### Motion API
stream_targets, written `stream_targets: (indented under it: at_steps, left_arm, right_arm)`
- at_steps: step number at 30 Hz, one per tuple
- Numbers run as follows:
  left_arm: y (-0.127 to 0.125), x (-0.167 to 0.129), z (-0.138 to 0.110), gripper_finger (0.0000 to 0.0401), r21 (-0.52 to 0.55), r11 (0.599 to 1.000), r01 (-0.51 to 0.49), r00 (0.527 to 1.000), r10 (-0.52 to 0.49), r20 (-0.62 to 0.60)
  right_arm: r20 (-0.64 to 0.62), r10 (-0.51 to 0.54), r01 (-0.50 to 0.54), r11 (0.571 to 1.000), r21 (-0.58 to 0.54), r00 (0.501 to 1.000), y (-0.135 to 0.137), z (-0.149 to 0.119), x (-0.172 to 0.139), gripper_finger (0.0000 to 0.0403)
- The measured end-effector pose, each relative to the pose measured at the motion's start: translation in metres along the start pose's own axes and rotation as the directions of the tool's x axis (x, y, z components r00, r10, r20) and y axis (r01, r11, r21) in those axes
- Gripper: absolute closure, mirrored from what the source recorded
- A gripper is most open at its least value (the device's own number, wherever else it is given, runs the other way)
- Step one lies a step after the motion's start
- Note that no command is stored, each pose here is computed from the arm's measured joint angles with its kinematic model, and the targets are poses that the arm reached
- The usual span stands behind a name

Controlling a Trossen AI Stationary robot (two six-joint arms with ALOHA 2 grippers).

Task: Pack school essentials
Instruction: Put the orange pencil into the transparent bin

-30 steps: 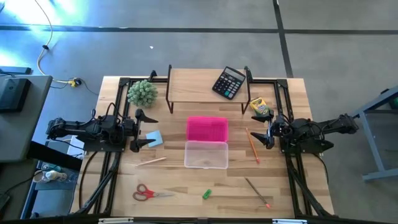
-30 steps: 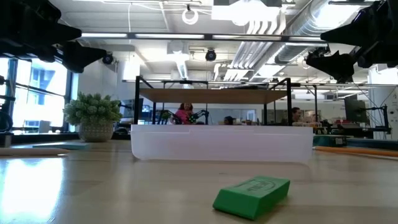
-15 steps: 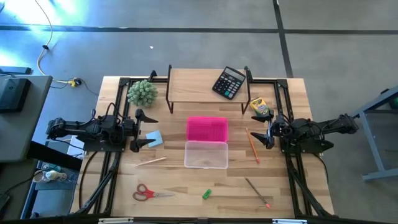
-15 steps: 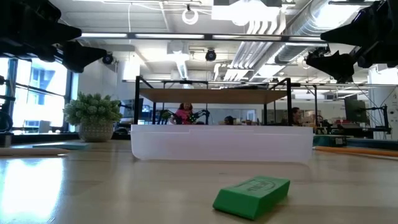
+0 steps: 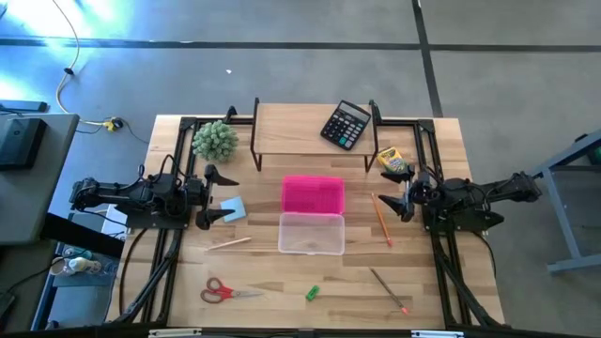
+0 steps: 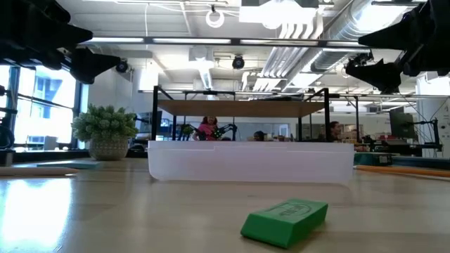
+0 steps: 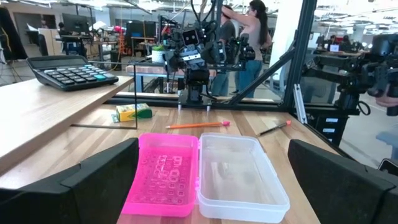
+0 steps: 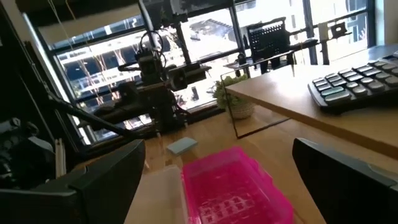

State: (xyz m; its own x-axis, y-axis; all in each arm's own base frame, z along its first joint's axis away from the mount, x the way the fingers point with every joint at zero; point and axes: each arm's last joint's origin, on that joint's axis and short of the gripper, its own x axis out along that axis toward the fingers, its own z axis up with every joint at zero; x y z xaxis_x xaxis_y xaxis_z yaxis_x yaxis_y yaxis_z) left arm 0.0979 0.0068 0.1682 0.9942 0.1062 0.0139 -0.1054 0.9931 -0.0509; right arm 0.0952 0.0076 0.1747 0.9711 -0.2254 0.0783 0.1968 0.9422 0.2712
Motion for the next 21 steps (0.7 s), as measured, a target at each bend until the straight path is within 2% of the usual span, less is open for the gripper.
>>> stream_targets:
  at_steps: [4, 11, 15, 21]
  left_arm:
    - [0.000, 0.000, 0.000, 0.0001, 0.000, 1.000, 0.000, 1.000, 0.000, 0.004]
    - [0.000, 0.000, 0.000, 0.0001, -0.002, 1.000, -0.001, 1.000, 0.001, 0.004]
    - [0.000, 0.000, 0.000, 0.0001, -0.057, 0.998, 0.000, 1.000, 0.001, 0.004]
    - [0.000, 0.000, 0.000, 0.0001, -0.079, 0.997, -0.003, 1.000, 0.004, 0.006]
  right_arm:
    - [0.021, 0.015, -0.014, 0.999, -0.047, 1.000, 0.001, 0.003, 0.000, 0.0006]
    - [0.032, 0.030, -0.028, 0.999, -0.038, 0.999, 0.002, 0.005, 0.000, 0.0006]
    - [0.045, 0.023, -0.024, 0.999, 0.024, 0.999, 0.002, 0.006, 0.000, 0.0006]
    - [0.025, -0.069, 0.065, 0.989, 0.136, 0.997, 0.001, 0.021, -0.004, 0.0006]
